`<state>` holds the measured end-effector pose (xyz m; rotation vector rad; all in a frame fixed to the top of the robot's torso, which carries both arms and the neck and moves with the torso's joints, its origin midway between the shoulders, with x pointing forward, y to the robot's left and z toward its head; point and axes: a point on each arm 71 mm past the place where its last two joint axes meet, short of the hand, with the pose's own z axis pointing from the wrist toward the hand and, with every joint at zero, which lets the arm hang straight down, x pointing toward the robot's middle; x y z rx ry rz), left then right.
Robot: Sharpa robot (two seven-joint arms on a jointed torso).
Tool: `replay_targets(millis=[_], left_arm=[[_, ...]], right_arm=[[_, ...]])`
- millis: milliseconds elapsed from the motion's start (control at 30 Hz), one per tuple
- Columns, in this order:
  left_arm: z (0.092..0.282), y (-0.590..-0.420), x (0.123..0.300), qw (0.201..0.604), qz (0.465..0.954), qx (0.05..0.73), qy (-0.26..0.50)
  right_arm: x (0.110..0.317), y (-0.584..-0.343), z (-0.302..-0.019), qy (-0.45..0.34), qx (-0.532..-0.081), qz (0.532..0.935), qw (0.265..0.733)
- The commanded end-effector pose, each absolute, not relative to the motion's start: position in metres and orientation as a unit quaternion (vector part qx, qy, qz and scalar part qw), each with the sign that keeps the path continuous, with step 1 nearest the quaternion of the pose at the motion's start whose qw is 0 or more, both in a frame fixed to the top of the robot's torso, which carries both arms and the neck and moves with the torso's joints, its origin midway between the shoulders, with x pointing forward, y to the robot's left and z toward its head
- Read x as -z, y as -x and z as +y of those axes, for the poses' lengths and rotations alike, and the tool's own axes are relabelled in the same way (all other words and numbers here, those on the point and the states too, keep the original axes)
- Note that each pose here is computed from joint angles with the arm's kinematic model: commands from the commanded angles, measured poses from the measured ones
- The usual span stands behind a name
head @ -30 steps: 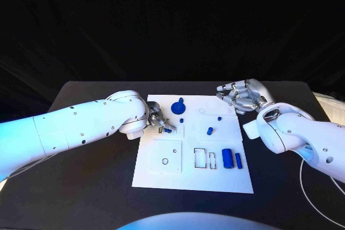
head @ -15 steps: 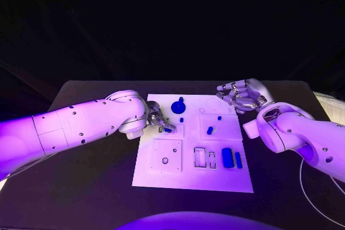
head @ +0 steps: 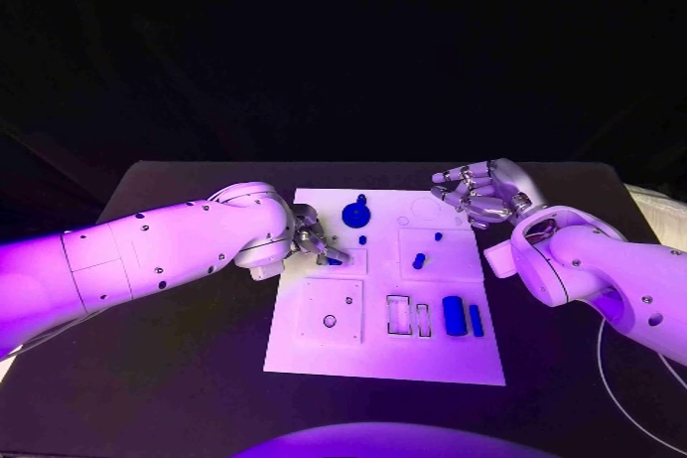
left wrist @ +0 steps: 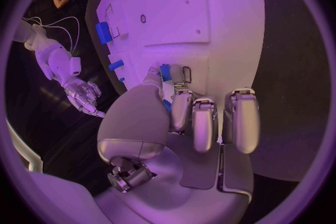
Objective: Assemble the parts on the task board
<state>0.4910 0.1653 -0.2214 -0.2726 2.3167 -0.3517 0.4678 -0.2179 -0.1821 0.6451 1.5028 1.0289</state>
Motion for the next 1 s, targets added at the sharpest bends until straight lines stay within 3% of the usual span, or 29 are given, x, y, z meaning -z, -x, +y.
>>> replay_targets(millis=[33, 1000], left_arm=[[0.1645, -0.4905, 0.2212, 0.382, 0.907, 0.139, 0.110], [0.1629, -0.4916, 0.2207, 0.385, 0.903, 0.148, 0.125]], right_arm=[[0.1829, -0.4673, -0.2162, -0.268, -0.441, 0.644, 0.565], [0.1852, -0.4671, -0.2159, -0.268, -0.440, 0.645, 0.564]])
